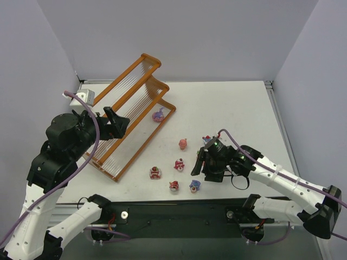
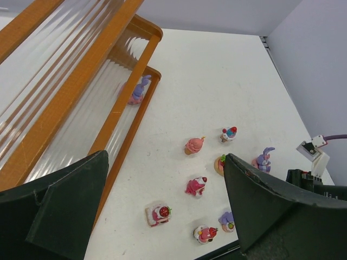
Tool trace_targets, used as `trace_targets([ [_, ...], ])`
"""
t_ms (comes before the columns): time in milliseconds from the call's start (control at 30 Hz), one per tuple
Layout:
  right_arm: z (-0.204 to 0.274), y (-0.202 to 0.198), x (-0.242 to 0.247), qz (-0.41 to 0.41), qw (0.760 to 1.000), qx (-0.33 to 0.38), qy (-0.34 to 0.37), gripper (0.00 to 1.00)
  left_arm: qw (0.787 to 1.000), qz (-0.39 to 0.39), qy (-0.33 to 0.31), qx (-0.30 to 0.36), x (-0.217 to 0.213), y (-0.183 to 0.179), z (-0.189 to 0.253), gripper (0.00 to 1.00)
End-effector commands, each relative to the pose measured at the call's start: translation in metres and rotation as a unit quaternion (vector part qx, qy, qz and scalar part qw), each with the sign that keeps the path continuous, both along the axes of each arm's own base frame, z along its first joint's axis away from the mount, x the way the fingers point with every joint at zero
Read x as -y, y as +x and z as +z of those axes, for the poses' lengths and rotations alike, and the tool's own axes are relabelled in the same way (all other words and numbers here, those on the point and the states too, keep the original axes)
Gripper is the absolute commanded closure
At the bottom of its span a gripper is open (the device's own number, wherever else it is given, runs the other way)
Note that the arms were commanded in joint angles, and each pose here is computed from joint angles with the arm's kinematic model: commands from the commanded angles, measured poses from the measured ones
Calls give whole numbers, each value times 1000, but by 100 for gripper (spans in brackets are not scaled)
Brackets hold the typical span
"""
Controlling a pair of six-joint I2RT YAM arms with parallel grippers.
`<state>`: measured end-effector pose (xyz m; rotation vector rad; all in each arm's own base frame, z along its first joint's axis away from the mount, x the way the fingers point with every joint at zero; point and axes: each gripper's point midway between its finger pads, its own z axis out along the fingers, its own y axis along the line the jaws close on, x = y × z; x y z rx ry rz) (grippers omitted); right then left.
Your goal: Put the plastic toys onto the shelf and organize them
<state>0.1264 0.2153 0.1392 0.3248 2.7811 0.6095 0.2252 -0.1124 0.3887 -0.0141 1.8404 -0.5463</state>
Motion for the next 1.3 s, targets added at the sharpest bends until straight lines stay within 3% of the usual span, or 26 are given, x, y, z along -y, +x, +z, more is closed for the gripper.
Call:
trace_targets([
  [0, -17, -21, 16, -50, 998, -44, -18, 41, 1000, -9, -19, 18, 4, -3, 10, 3],
  [233, -19, -12, 28, -197, 979, -47, 26, 41, 1000, -9, -24, 16, 5, -4, 11, 3],
  [367, -17, -4, 26, -297, 948, -62, 91, 43, 1000, -5, -26, 17, 4, -2, 12, 3],
  [767, -6, -2, -5, -379, 914, -82, 123, 45, 999, 15, -21, 21, -3, 1, 16, 3],
  [933, -12, 1, -3, -424, 892, -75, 136, 52, 999, 29, -16, 31, -10, 0, 23, 3],
  [1267, -25, -1, -10, -444, 880, -92, 138, 52, 998, 47, -2, 32, -16, 6, 21, 3],
])
